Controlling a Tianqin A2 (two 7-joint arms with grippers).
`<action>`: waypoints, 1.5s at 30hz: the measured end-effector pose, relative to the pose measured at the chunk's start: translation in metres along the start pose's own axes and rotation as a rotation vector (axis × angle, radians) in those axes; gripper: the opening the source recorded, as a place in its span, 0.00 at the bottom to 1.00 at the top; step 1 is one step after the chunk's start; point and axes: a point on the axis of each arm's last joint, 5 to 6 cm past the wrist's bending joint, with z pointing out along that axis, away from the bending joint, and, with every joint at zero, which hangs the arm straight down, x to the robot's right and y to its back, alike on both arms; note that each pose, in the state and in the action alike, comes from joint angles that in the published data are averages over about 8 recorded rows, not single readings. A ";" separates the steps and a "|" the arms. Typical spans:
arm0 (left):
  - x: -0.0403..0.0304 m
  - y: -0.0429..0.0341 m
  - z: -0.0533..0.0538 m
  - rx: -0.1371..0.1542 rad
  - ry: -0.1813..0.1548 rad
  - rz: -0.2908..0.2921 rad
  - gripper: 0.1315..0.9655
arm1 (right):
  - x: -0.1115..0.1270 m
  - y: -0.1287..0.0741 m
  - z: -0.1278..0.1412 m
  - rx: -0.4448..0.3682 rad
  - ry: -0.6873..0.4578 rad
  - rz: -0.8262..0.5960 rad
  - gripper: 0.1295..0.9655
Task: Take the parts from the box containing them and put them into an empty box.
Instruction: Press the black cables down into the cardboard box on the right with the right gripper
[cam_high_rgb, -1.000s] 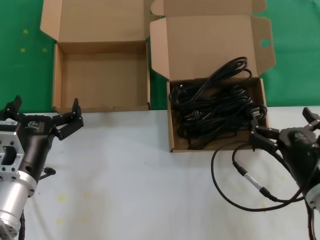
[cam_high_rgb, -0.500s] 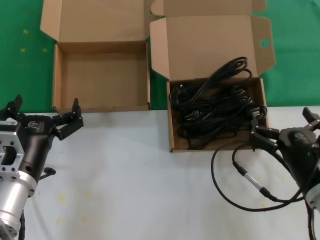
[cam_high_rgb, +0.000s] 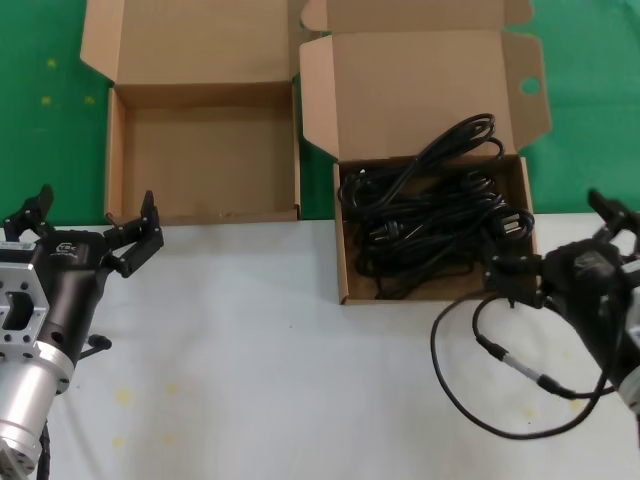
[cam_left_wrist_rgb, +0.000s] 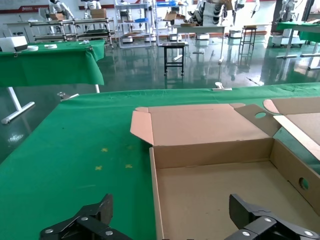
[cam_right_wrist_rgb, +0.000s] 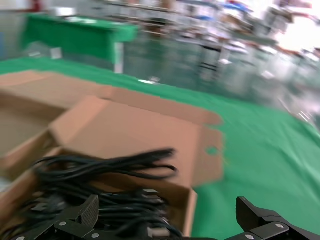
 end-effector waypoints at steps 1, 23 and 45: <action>0.0000 0.0000 0.000 0.000 0.000 0.000 0.86 | 0.002 -0.003 0.000 0.008 -0.025 -0.046 1.00; 0.0000 0.0000 0.000 0.000 0.000 0.000 0.38 | 0.044 -0.098 0.067 0.195 -0.527 -1.309 1.00; 0.0000 0.0000 0.000 0.000 0.000 0.000 0.03 | 0.018 -0.128 0.136 0.153 -0.602 -1.548 0.84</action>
